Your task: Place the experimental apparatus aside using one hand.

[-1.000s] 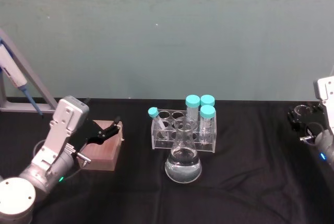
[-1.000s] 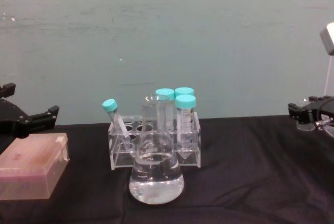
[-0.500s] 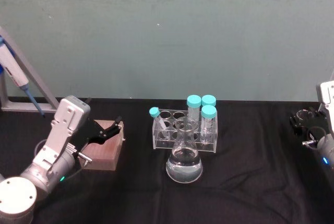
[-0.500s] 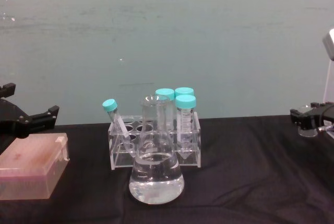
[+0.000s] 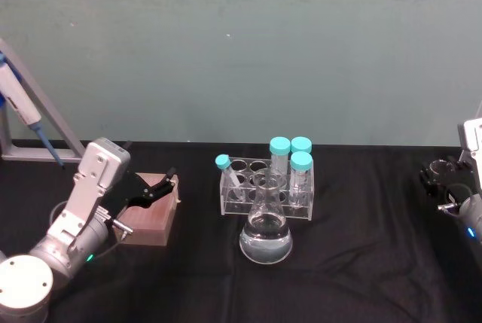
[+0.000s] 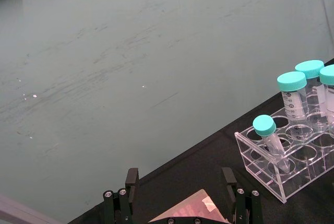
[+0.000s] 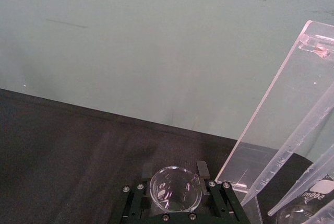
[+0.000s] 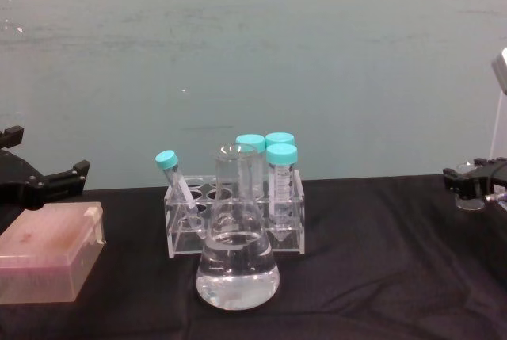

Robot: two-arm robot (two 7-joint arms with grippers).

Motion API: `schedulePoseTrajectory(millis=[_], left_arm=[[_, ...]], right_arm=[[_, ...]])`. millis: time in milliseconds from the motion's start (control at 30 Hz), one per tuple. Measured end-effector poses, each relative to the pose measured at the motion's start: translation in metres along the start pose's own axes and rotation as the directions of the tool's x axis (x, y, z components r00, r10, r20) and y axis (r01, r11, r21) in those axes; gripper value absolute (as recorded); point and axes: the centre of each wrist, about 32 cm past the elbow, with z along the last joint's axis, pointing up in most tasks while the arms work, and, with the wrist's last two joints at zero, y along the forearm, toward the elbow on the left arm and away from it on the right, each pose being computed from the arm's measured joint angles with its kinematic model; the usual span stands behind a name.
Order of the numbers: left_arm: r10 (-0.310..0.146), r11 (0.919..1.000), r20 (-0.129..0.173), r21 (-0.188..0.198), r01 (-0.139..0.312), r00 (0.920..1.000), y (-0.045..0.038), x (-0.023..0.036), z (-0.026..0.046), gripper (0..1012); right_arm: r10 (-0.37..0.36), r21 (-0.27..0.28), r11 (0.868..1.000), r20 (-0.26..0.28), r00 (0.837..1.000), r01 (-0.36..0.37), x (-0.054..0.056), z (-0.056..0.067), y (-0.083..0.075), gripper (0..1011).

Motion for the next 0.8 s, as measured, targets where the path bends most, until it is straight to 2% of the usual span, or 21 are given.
schedulePoseTrajectory(millis=[800], left_arm=[[0.000, 1.0000, 0.000, 0.000, 0.000, 1.0000, 0.0000, 0.0000, 0.0000, 1000]], right_arm=[[0.006, -0.011, 1.000, -0.006, 1.000, -0.006, 0.0018, -0.0011, 0.0064, 497]])
